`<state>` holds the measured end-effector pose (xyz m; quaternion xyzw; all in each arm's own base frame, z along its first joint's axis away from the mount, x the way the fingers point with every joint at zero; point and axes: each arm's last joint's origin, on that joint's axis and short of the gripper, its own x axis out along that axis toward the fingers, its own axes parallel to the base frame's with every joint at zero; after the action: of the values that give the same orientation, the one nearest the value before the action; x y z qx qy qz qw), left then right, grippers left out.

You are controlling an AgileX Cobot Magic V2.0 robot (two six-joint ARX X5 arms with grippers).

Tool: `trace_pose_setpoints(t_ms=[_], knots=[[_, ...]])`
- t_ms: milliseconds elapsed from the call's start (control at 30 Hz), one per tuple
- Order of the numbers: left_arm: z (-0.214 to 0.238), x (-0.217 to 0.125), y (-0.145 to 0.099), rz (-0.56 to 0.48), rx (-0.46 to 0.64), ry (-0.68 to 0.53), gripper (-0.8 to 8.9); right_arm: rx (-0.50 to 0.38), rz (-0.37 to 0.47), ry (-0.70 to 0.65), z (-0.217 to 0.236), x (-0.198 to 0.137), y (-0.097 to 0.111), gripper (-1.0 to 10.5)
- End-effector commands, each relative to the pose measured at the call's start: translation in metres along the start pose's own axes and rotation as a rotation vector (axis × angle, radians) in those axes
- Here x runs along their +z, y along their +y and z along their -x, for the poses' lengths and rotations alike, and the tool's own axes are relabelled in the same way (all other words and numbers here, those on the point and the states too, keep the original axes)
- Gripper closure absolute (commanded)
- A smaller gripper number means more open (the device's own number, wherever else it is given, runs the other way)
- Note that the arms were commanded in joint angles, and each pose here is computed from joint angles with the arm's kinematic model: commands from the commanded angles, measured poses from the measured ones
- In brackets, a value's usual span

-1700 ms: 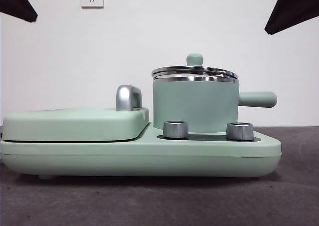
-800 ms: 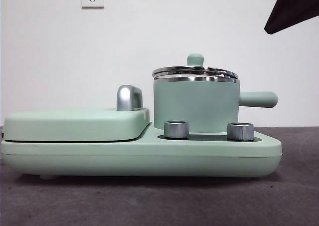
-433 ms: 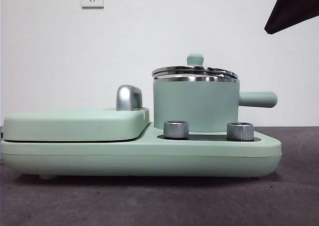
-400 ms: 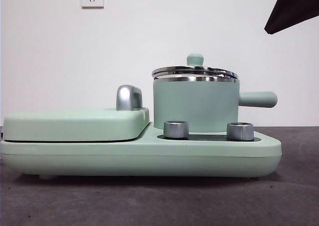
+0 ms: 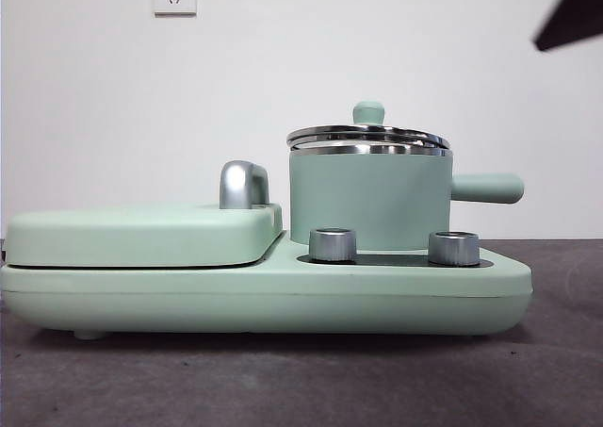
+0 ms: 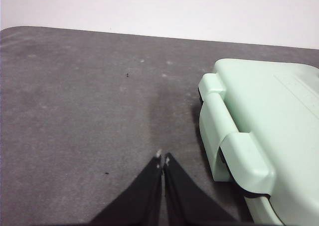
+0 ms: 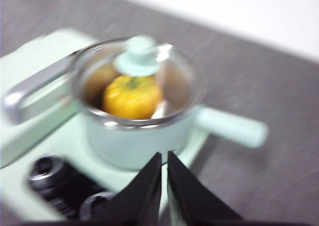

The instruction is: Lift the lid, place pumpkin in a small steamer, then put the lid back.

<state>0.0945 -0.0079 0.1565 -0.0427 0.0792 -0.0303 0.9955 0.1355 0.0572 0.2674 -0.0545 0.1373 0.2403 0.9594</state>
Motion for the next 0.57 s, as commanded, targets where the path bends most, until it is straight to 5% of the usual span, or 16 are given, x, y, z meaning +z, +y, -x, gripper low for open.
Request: trace_pose_setpoints(t_ms=[33,300,567], knots=[[-0.002,-0.006,0.000,0.003,0.000,0.020,8.07,-0.083,0.025,-0.133,0.005,-0.036,-0.005,9.3],[-0.002,-0.006,0.000,0.003,0.001,0.020,8.07,-0.369,-0.008,-0.337,0.023,-0.098,-0.018,9.3],[-0.002,-0.006,0.000,0.003,0.001,0.020,8.07,-0.429,-0.050,-0.266,0.025,-0.114,-0.020,9.3]])
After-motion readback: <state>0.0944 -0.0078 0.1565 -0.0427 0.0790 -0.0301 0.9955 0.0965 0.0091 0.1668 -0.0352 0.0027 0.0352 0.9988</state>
